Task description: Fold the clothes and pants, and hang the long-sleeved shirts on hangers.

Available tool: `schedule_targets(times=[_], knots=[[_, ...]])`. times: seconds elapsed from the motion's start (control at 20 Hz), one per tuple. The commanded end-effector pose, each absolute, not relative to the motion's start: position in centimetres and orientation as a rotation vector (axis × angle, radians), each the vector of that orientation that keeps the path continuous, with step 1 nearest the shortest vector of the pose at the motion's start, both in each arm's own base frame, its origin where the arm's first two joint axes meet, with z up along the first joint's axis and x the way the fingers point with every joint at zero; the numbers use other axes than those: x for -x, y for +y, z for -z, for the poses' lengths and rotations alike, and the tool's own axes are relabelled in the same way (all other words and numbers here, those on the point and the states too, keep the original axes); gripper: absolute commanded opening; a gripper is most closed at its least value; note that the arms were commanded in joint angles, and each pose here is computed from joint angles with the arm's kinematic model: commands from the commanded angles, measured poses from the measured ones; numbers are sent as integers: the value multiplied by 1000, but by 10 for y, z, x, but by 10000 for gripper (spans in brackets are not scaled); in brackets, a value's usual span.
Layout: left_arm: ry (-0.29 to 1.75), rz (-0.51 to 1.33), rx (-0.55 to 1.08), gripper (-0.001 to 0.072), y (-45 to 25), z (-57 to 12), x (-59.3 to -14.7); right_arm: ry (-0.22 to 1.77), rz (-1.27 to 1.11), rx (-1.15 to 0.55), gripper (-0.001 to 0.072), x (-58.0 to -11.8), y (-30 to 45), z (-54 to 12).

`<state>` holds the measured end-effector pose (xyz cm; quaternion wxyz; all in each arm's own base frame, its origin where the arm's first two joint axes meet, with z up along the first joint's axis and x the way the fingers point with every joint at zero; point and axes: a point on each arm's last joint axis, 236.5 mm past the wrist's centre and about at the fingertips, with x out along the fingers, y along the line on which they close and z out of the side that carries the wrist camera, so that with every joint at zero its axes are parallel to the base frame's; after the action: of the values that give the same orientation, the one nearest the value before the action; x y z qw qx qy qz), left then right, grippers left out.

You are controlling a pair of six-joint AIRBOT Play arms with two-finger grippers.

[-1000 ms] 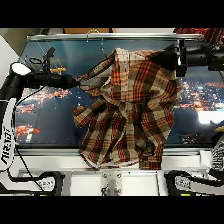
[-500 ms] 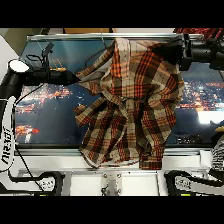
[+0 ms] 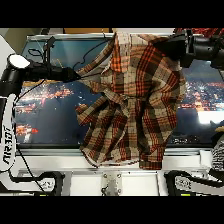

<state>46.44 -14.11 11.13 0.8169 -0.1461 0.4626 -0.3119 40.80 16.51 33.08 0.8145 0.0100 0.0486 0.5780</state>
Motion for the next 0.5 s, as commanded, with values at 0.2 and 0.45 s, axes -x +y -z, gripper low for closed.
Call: schedule_targets(times=[0.2,0.45], knots=[[1020,653,276,19,-136,-106,-459,228,-1159,78,22,-420,155,-296],[901,578,296,18,-114,-145,-467,362,-1097,100,22,-425,144,-268]])
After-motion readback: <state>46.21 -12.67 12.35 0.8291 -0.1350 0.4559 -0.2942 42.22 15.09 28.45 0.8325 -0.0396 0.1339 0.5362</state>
